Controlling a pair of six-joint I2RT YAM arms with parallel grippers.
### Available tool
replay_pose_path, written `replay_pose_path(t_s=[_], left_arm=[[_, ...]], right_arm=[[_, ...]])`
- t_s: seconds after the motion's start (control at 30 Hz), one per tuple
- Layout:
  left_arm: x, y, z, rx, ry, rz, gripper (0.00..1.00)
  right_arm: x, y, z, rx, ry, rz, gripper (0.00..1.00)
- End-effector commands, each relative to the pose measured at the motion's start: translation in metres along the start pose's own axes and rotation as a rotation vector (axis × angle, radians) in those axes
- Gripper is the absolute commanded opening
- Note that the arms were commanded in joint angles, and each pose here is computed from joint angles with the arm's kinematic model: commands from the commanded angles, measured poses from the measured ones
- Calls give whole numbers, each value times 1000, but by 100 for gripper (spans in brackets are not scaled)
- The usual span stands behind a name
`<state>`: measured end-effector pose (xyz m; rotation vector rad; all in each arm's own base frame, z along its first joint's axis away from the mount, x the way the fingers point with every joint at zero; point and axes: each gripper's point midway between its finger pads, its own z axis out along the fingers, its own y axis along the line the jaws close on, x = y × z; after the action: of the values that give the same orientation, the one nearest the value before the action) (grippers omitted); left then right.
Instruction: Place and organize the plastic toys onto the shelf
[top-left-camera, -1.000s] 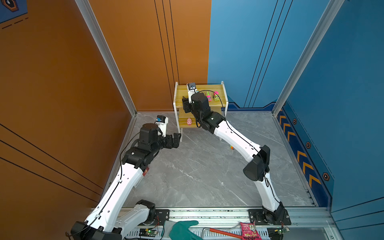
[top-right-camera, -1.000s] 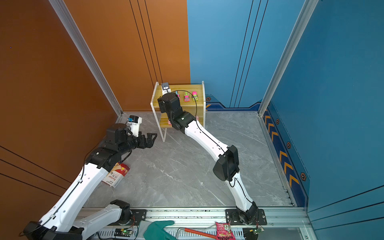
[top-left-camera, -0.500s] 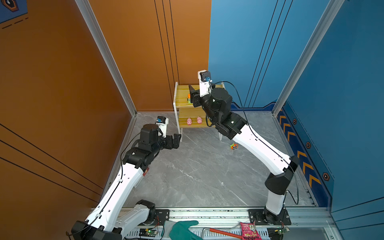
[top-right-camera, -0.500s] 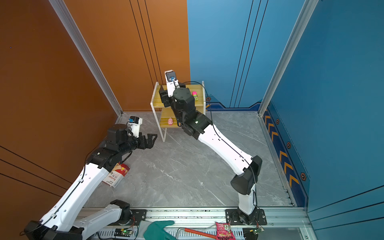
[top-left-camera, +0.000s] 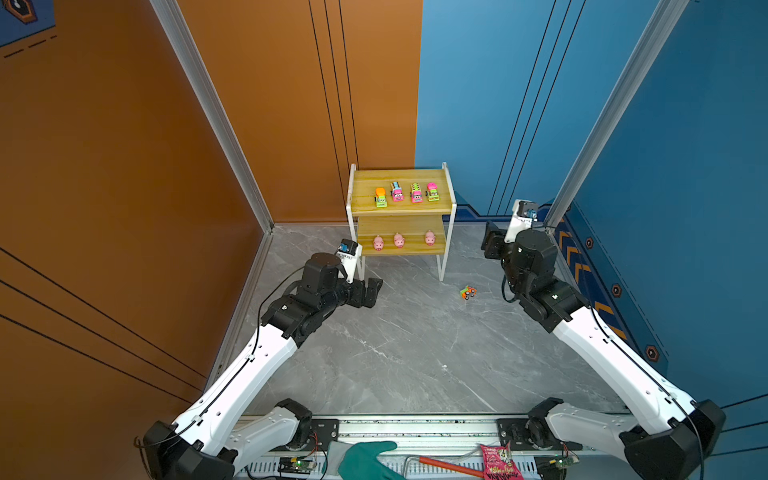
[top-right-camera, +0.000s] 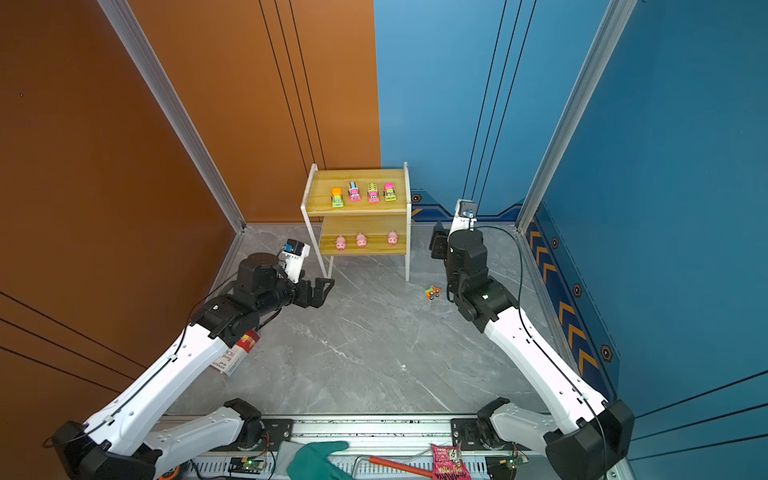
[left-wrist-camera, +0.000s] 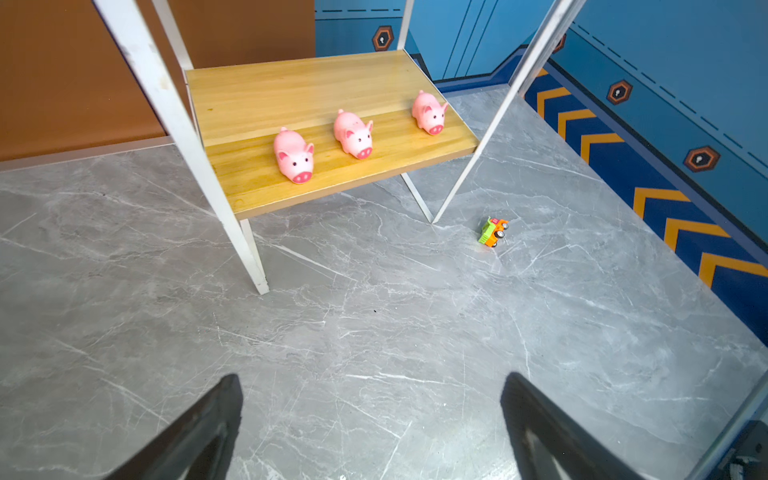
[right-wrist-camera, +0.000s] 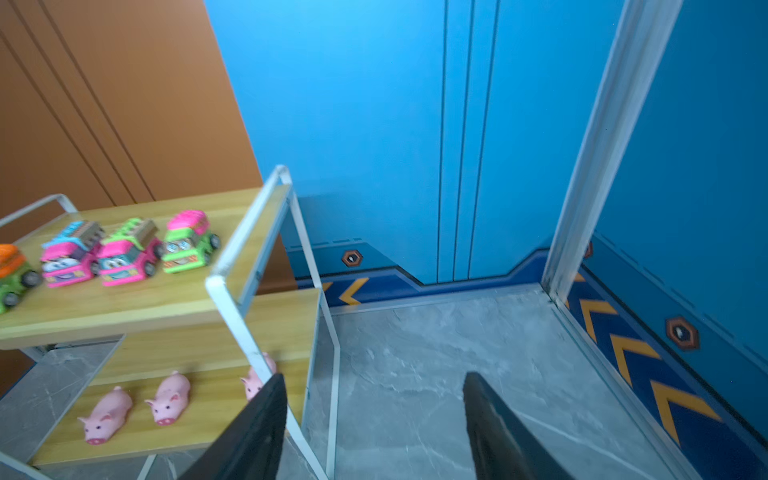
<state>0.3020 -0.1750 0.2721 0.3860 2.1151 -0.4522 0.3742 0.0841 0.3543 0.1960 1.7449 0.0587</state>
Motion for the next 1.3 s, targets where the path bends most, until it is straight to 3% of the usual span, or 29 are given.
replay_pose_path(t_s=[0.0,0.2,0.43,0.9,1.27], left_arm=[[9,-7,7,-7,26,56,98],[18,-20,13,30,59,75,98],[18,-24,12,47,60,70,98],[16,-21,8,50,53,63,98],[13,-18,5,47,41,53,98]], right_arm=[[81,-27,6,37,216,147,68],[185,-55,29,131,479,290,69],[241,-42,61,180,641,347,75],[290,-27,103,296,752,472,78],[309,-20,111,351,797,471,77]])
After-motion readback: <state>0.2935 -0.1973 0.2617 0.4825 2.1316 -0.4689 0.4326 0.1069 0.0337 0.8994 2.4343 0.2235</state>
